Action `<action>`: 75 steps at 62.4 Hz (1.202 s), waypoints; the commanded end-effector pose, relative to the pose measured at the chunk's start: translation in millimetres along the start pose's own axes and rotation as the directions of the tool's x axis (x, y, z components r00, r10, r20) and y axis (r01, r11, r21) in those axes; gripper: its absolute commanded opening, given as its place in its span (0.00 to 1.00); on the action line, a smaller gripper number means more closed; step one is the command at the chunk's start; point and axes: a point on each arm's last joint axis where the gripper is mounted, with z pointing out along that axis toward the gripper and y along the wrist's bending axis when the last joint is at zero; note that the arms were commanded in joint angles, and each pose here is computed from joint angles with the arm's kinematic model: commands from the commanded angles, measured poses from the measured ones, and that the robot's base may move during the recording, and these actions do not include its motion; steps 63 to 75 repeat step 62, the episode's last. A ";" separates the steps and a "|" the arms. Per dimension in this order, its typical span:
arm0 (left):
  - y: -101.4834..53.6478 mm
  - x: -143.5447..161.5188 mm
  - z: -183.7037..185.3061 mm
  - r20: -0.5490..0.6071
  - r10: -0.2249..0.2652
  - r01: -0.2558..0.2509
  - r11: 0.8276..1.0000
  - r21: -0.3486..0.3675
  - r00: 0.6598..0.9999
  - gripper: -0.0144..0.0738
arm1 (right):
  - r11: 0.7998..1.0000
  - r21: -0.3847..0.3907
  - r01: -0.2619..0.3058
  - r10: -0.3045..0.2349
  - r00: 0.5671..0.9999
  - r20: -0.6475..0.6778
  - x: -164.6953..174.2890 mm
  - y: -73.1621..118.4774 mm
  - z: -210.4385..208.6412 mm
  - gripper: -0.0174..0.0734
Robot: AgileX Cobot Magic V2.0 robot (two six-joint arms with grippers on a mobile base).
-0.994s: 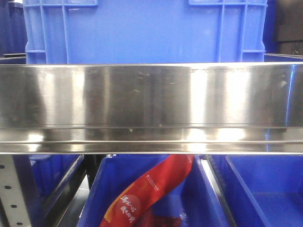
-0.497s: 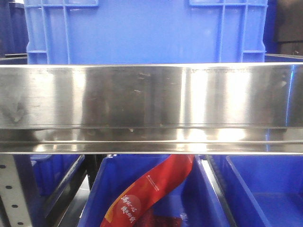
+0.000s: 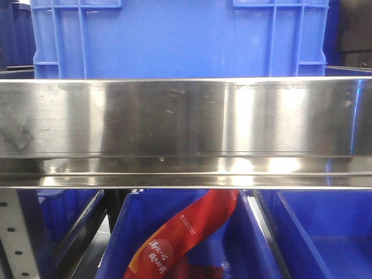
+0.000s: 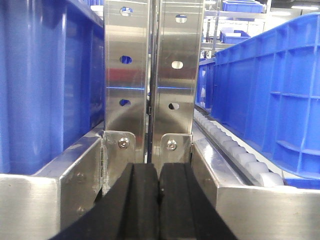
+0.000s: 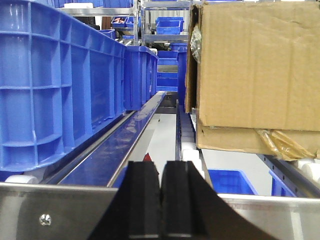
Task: Grab PVC pipe and place in blue bin
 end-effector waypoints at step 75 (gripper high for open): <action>0.0 -3.5 -0.6 0.033 0.003 -0.003 1.000 -0.001 0.999 0.04 | 1.000 -0.002 -0.005 0.005 1.000 0.021 -2.0 0.1 -0.3 0.01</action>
